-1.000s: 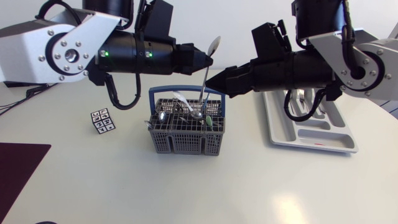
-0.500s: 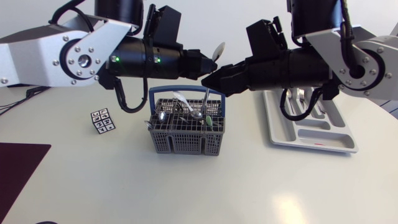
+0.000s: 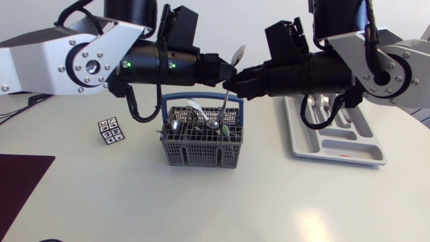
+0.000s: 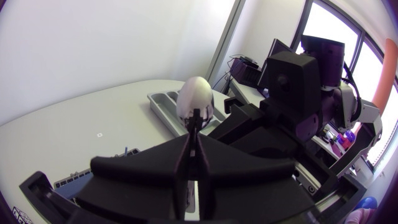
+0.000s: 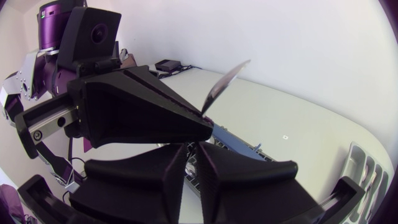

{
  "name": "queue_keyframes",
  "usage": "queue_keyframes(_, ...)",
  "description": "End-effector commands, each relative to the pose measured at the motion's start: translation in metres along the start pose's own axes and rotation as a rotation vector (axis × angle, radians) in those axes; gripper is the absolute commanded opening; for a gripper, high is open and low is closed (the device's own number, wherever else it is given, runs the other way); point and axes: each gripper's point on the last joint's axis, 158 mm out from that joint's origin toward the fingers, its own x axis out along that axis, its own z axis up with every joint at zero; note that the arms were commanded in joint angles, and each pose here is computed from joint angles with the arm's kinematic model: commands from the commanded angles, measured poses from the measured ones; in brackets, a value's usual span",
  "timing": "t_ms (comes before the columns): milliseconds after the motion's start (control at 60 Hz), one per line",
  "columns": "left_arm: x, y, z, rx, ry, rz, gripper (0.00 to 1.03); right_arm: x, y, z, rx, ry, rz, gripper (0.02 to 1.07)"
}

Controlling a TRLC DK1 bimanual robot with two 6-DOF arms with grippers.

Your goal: Transfer all utensils from the basket to the drawer tray.

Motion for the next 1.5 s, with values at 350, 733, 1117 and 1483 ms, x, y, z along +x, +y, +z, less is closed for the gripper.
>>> queue_keyframes(350, -0.016, -0.019, 0.005, 0.155, 0.064, 0.017, 0.97, -0.003, -0.028, -0.012, 0.032, 0.055, -0.028, 0.07)
queue_keyframes(733, -0.096, 0.041, -0.003, 0.366, 0.196, 0.23, 0.98, -0.052, -0.087, -0.039, -0.092, 0.17, -0.11, 0.07)
queue_keyframes(1117, -0.142, 0.103, -0.068, 0.393, 0.368, 0.33, 0.98, -0.126, -0.191, -0.13, -0.395, 0.384, -0.277, 0.07)
queue_keyframes(1483, -0.145, 0.114, -0.119, 0.441, 0.48, 0.273, 0.98, -0.175, -0.289, -0.228, -0.552, 0.593, -0.371, 0.07)
